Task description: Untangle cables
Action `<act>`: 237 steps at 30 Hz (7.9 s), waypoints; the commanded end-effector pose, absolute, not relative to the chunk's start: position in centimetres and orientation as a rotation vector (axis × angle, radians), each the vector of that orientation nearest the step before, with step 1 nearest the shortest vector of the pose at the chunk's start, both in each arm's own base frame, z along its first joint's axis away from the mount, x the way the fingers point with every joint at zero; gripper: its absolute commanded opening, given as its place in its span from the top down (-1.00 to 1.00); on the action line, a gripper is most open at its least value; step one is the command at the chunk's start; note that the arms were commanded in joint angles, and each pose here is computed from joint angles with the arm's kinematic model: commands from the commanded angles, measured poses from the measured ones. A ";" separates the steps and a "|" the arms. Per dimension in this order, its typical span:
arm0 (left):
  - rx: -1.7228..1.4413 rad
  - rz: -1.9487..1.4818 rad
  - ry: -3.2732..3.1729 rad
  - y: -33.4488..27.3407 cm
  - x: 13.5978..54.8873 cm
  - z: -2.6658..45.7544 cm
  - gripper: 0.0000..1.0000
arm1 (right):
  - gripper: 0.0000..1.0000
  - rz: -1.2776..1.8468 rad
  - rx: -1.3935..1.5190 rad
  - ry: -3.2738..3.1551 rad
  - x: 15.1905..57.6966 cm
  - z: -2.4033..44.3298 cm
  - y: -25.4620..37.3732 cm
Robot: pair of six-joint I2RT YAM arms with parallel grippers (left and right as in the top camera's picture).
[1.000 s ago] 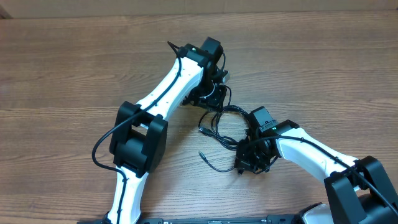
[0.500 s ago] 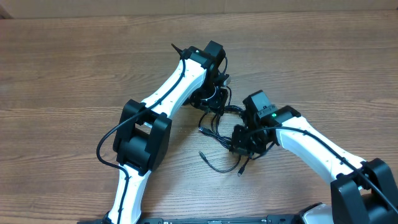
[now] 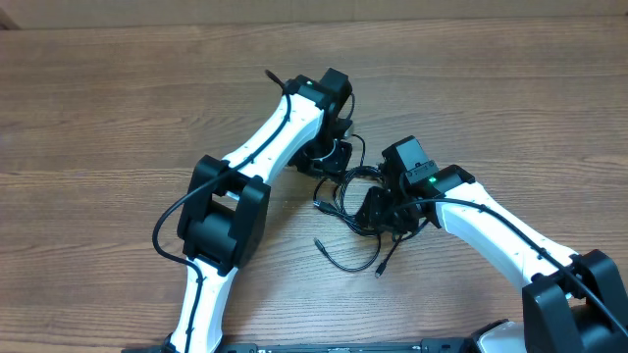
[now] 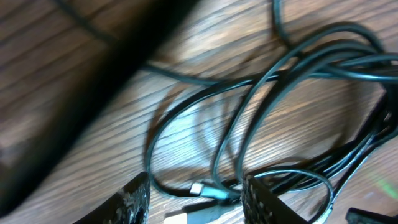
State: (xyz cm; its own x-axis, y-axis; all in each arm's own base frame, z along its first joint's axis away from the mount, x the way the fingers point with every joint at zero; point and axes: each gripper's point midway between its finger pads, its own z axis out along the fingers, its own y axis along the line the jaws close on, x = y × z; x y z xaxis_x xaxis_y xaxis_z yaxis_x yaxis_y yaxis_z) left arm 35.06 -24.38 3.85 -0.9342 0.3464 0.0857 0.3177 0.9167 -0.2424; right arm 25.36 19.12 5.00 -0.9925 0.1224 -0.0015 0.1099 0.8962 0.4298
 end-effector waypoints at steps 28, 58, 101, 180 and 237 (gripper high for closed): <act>-0.727 0.527 -2.972 -25.0 36.3 -0.7 0.18 | 0.28 0.714 0.320 2.743 31.5 6.5 20.0; -0.771 0.678 -2.915 -26.2 35.2 5.2 0.92 | -0.18 0.682 0.379 2.789 30.7 5.8 19.5; -0.566 0.246 -3.038 -20.4 33.9 9.9 0.33 | 0.78 0.463 0.514 2.858 30.9 2.1 15.7; -0.462 0.773 -2.853 -24.8 31.1 6.8 0.61 | 0.93 1.733 0.349 2.631 33.4 10.2 19.7; -0.152 -0.191 -3.078 -14.5 33.2 4.5 0.55 | 0.93 1.841 0.366 2.588 33.7 11.5 20.2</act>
